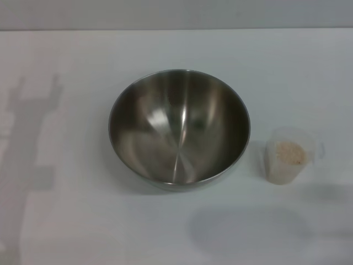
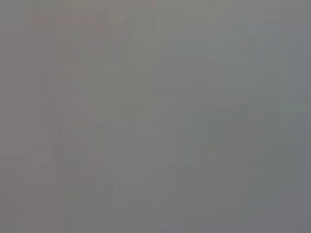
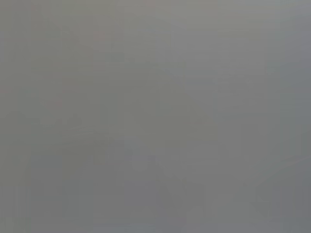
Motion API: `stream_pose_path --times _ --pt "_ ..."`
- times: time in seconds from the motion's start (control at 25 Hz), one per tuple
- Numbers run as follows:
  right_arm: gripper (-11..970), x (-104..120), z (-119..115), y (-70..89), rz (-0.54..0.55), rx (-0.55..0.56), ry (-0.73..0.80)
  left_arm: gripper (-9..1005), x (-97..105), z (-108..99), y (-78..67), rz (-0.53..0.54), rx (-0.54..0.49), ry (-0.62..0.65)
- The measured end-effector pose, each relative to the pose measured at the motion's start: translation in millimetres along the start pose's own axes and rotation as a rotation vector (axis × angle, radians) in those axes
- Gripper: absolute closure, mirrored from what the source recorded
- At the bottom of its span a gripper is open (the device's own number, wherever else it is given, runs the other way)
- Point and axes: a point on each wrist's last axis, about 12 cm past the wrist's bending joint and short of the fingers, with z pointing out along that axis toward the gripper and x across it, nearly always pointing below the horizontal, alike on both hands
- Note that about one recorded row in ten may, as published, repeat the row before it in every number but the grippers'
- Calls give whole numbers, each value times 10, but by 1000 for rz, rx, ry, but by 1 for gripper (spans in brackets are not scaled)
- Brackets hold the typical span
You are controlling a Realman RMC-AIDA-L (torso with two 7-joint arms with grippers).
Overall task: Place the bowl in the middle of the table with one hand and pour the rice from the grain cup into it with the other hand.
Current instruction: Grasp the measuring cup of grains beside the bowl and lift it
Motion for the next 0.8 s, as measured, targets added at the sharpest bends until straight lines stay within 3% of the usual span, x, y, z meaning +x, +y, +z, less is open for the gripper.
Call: stream_pose_path --times 0.36,0.8 --pt "141 137 -191 75 12 -51 156 172 132 -21 45 -8 0 57" --pt "139 334 12 213 25 -131 275 172 203 -84 75 -21 9 96"
